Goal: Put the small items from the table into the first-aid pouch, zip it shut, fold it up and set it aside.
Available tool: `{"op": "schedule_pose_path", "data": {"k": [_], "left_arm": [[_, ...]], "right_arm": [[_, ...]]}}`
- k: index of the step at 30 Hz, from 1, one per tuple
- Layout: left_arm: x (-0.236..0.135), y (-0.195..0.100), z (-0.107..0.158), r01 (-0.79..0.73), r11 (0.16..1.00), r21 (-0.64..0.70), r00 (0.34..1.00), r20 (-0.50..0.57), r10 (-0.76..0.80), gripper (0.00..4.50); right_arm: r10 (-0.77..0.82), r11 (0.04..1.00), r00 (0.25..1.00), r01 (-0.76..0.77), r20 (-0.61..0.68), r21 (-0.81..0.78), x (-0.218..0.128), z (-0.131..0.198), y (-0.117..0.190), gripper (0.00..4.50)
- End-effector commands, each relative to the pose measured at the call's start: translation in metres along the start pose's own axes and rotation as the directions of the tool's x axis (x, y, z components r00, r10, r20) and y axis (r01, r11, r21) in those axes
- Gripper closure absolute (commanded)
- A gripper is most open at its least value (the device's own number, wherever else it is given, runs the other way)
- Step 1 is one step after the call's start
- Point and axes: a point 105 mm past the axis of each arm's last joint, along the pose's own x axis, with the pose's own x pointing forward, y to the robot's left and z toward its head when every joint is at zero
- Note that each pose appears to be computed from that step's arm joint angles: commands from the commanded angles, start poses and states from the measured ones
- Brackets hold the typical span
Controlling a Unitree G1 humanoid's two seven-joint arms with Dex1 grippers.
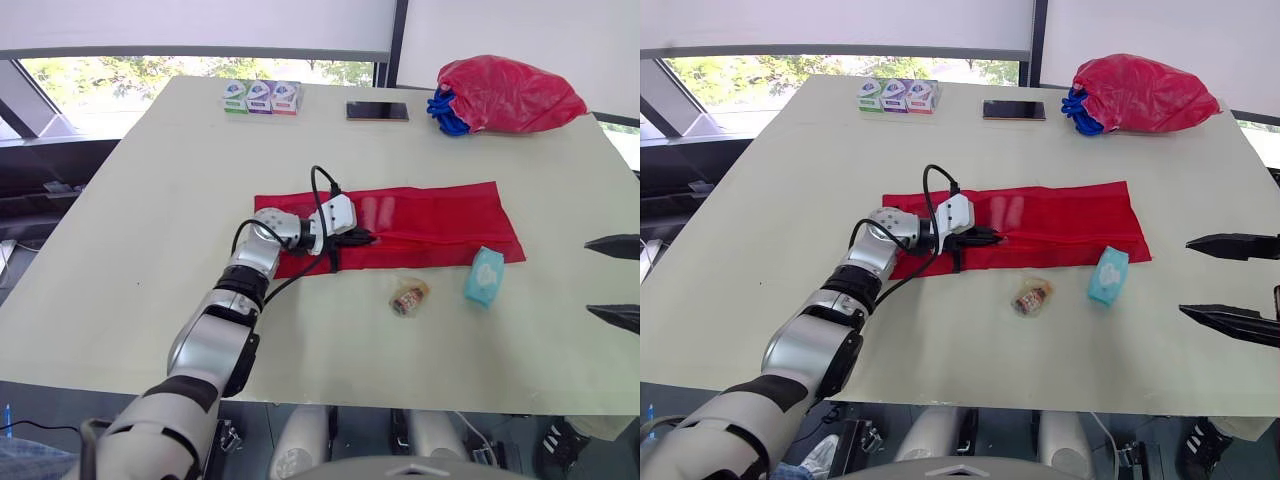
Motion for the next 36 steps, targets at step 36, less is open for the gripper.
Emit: {"op": "schedule_pose_path", "data": {"k": [36], "left_arm": [[-0.022,0.014,0.006,-0.011,0.996,0.088,0.999,-0.035,0.015,4.5]], "right_arm": [[0.351,0.661,0.791,-0.589,-0.501,-0.465,0.187,-0.087,-0.041,1.81]]}}
